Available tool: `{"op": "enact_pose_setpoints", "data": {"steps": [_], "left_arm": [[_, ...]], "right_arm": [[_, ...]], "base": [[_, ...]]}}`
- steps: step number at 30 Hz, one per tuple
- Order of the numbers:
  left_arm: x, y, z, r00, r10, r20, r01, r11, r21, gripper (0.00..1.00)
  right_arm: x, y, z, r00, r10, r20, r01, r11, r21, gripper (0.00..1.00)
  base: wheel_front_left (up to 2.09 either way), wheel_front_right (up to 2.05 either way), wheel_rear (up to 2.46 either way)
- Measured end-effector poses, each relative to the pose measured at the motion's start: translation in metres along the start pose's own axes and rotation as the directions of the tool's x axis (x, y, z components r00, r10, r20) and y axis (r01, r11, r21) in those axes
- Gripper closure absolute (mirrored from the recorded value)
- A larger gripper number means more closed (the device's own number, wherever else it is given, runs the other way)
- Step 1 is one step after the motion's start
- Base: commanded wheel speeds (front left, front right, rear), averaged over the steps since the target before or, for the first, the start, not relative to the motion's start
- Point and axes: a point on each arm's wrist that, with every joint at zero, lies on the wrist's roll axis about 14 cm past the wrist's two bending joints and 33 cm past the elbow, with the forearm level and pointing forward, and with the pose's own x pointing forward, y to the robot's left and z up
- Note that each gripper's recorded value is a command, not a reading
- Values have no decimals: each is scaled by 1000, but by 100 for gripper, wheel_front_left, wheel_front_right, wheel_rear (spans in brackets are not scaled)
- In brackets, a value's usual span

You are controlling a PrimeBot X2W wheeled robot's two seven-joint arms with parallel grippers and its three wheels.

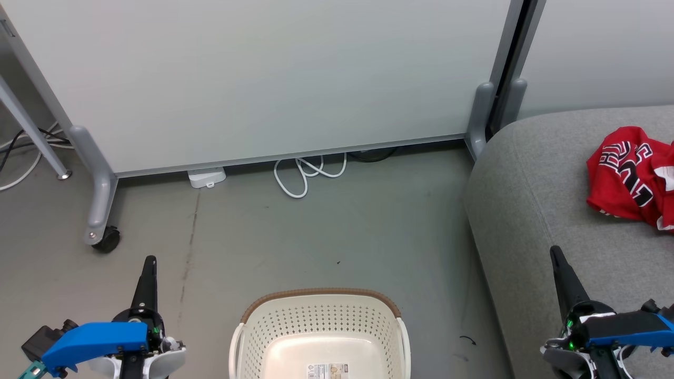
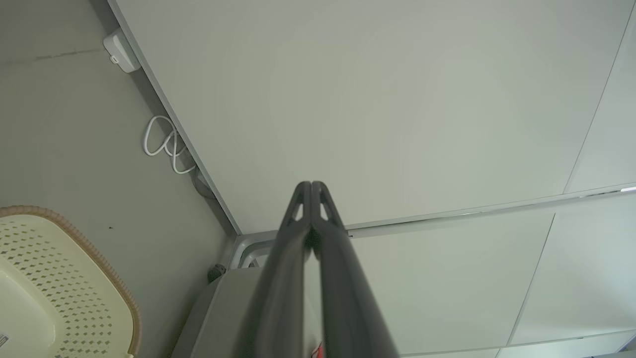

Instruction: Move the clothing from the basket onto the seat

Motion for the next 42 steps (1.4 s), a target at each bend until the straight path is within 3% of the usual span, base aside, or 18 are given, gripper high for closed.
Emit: {"op": "enact_pose_setpoints", "data": {"steps": [28,42], "left_arm": [[5,-17,5,998,-60,3,59,981,-183,100],[5,-18,5,998,-64,4,63,980,-188,100]], "right_arm": [[1,8,6,999,35,11,-37,975,218,100],[1,8,6,999,36,12,-38,974,224,100]], "base": [[0,0,0],[0,0,0]]}}
